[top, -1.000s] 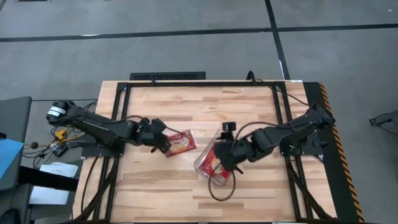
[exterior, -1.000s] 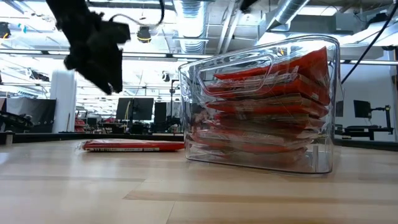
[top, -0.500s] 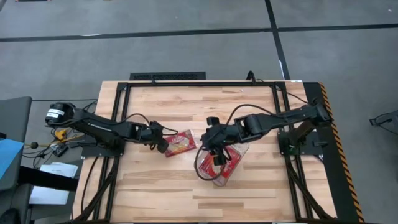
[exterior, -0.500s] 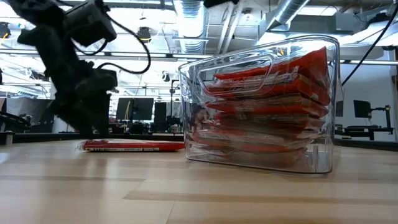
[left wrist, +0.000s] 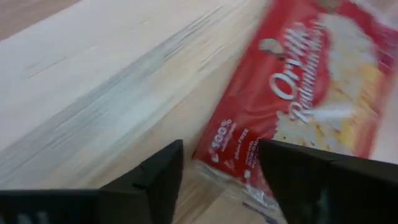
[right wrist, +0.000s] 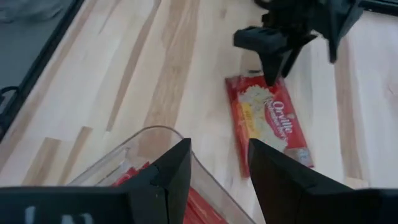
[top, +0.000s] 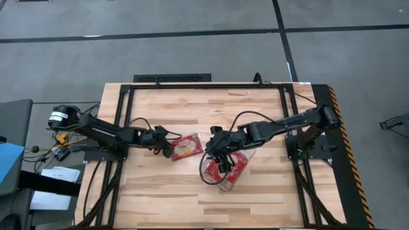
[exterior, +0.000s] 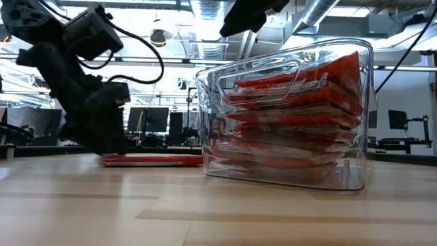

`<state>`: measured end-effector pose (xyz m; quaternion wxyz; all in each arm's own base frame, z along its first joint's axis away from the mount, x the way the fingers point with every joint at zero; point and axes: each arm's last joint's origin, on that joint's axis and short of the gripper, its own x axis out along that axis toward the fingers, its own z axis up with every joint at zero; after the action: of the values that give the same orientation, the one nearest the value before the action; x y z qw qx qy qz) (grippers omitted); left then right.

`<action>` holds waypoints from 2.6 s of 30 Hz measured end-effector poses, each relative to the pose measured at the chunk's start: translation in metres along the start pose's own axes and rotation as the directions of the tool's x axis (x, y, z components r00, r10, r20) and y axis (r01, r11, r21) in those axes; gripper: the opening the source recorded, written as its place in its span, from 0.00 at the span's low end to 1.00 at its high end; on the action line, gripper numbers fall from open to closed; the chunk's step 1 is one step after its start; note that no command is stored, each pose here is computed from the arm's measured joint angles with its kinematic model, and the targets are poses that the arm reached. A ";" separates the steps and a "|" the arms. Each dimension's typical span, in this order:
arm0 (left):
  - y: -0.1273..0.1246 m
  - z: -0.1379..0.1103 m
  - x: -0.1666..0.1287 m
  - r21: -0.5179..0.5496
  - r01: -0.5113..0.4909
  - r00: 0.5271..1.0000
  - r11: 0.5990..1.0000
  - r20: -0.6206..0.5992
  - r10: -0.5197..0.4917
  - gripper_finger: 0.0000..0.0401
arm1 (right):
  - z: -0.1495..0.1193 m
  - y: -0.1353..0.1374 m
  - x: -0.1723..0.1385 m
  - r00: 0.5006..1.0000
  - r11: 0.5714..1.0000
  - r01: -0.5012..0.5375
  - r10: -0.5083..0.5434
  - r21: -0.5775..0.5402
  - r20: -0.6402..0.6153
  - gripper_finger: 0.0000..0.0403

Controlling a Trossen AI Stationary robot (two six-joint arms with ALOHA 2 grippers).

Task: Sort popcorn bags into baskets
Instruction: Put the red popcorn packet into the transparent bin

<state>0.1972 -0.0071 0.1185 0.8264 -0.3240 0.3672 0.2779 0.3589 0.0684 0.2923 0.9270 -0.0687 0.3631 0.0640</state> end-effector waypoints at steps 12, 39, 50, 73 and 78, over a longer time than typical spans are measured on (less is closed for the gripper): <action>-0.008 -0.005 0.029 -0.051 0.061 0.998 0.997 -0.001 -0.061 0.02 | -0.001 0.000 0.000 1.000 1.000 0.004 -0.003 0.029 -0.015 0.43; -0.054 0.079 -0.090 0.182 0.074 0.980 0.981 0.169 -0.105 0.00 | 0.002 -0.060 -0.041 0.998 1.000 0.014 -0.014 0.001 0.062 0.73; -0.067 0.093 -0.104 0.288 0.065 0.974 0.955 0.192 -0.124 0.00 | -0.005 -0.095 0.000 0.997 0.996 0.034 -0.028 -0.083 0.067 0.76; -0.065 0.093 -0.104 0.334 0.027 0.976 0.942 0.197 -0.097 0.00 | -0.031 -0.130 0.099 0.994 0.995 -0.041 0.050 -0.089 0.097 0.76; -0.065 0.093 -0.104 0.350 0.023 0.975 0.936 0.198 -0.098 0.00 | -0.031 -0.140 0.108 0.992 0.995 -0.073 0.080 -0.075 0.098 0.76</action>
<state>0.2225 -0.0028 0.2703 0.9131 -0.1536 0.3096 0.2163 0.4407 -0.0670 0.2076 0.9381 -0.0842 0.3155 0.1157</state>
